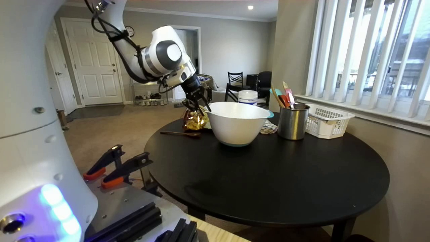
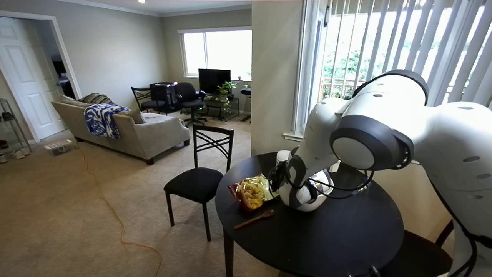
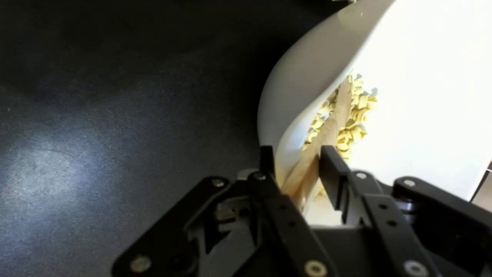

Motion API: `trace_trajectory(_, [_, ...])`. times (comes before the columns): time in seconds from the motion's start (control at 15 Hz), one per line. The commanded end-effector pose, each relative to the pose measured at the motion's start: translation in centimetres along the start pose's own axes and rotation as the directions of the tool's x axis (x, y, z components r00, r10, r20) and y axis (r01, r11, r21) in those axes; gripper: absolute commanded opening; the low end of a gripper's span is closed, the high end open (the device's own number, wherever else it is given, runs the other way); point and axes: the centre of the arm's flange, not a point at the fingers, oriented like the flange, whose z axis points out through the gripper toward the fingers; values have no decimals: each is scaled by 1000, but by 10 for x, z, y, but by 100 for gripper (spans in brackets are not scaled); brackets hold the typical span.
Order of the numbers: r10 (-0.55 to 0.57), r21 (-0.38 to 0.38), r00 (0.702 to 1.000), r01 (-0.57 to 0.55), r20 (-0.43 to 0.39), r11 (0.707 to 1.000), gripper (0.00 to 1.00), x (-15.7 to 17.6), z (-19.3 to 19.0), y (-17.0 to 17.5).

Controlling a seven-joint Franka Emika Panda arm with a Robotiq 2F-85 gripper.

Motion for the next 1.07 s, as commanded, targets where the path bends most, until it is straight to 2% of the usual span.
trace_trajectory(0.0, [12, 42, 1000, -12, 12, 999, 34, 4, -4, -4])
trace_trajectory(0.07, [13, 47, 1000, -14, 18, 999, 57, 3, -5, -6])
trace_trajectory(0.13, [14, 47, 1000, -15, 18, 999, 58, 4, -5, -6])
trace_trajectory(0.27, [13, 45, 1000, -14, 16, 999, 69, 4, -5, -6])
trace_trajectory(0.53, [12, 42, 1000, -13, 13, 999, 94, 5, -6, -5])
trace_trajectory(0.67, [13, 42, 1000, -14, 13, 999, 100, 8, -5, -5])
trace_trajectory(1.0, [19, 47, 1000, -19, 10, 999, 100, 13, -5, -5])
